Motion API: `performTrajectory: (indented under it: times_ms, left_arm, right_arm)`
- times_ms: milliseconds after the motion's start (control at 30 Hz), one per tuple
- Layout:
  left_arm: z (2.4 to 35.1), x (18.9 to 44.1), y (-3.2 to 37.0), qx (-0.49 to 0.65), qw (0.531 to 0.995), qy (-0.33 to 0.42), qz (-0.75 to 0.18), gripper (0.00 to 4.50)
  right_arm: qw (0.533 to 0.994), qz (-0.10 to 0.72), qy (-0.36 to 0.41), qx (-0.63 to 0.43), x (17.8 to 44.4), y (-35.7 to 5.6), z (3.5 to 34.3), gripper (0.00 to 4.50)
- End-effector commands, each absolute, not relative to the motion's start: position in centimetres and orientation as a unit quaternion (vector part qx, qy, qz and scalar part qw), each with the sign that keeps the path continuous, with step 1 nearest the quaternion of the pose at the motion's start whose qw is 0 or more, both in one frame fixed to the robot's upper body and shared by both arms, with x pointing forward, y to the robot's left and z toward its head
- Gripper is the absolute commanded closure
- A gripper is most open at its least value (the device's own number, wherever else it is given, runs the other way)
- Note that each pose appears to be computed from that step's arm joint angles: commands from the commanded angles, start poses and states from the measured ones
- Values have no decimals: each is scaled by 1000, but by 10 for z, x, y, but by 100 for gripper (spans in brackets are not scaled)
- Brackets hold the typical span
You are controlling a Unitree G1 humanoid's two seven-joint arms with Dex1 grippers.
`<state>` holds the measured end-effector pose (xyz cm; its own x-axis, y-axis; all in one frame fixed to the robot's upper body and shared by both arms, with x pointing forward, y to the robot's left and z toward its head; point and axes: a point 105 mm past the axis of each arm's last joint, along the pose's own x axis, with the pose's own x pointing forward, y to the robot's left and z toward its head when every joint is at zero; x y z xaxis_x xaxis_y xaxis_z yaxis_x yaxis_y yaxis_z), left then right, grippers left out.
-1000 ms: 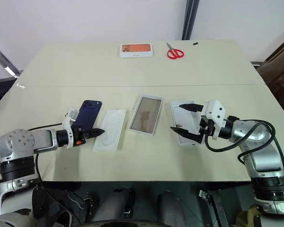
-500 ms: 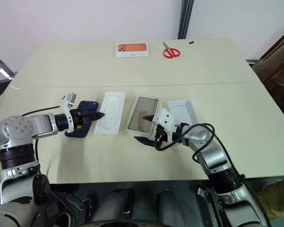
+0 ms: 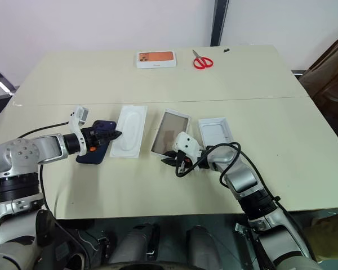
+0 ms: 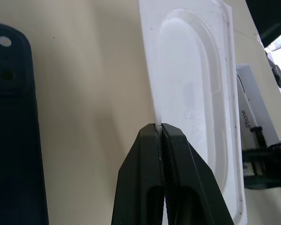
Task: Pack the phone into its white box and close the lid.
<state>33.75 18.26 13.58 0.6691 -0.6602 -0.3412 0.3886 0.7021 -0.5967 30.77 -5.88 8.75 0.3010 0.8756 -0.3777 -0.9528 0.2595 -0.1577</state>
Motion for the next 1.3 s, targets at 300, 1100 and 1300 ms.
performTrajectory:
  times_ms: [300,1100,1300]
  left_arm:
    - [164,343,174,-291,869,236,-325,450]
    - [131,338,116,-264,863,277,-330,450]
    - [117,336,108,-254,870,289,-308,450]
  right_arm:
    - [729,631,93,-249,294,-35,83,445]
    - [821,545,57,-161,295,-126,134,120]
    - [851,490,62,-175,309,-164,139,120]
